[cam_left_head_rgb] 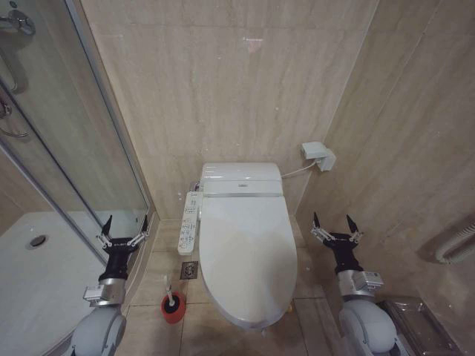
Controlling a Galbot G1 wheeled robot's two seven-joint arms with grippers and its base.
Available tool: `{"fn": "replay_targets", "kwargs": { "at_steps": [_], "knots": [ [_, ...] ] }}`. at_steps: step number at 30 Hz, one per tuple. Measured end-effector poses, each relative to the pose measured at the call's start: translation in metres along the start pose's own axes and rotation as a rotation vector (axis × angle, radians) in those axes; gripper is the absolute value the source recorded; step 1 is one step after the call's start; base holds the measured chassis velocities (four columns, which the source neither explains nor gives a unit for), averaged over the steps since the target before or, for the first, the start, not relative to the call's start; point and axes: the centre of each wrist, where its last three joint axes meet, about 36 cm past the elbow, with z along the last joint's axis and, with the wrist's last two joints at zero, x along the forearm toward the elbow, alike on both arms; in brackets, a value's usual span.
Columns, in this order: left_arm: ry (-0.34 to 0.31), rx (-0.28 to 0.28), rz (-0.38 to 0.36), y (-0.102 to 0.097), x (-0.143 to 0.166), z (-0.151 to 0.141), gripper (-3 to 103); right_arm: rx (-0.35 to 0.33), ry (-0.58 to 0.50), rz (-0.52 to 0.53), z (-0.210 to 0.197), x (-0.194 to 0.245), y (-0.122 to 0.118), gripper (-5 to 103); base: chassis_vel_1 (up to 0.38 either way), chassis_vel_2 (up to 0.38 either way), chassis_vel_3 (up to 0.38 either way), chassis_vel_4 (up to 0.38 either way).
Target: Open the toilet lid, clean the toilet bowl with a toilet brush, close the toilet lid, and flush.
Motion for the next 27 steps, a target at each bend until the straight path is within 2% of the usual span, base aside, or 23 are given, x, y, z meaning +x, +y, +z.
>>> {"fn": "replay_targets", "kwargs": {
  "at_steps": [5,9,12,16,27],
  "knots": [
    [-0.024,0.014,0.004,0.0,-0.004,-0.022,100,0.0,0.0,0.0,0.0,0.0,0.0,100,0.0,0.0,0.0,0.0],
    [0.005,0.029,-0.022,0.001,-0.006,-0.021,100,0.0,0.0,0.0,0.0,0.0,0.0,100,0.0,0.0,0.0,0.0],
    [0.06,0.073,-0.045,-0.004,-0.002,-0.017,100,0.0,0.0,0.0,0.0,0.0,0.0,100,0.0,0.0,0.0,0.0],
    [0.056,0.099,-0.037,-0.011,-0.003,-0.022,100,0.0,0.0,0.0,0.0,0.0,0.0,100,0.0,0.0,0.0,0.0],
    [0.038,0.087,-0.002,-0.028,0.0,-0.024,100,0.0,0.0,0.0,0.0,0.0,0.0,100,-0.03,0.008,0.038,-0.009]
  ]
}}
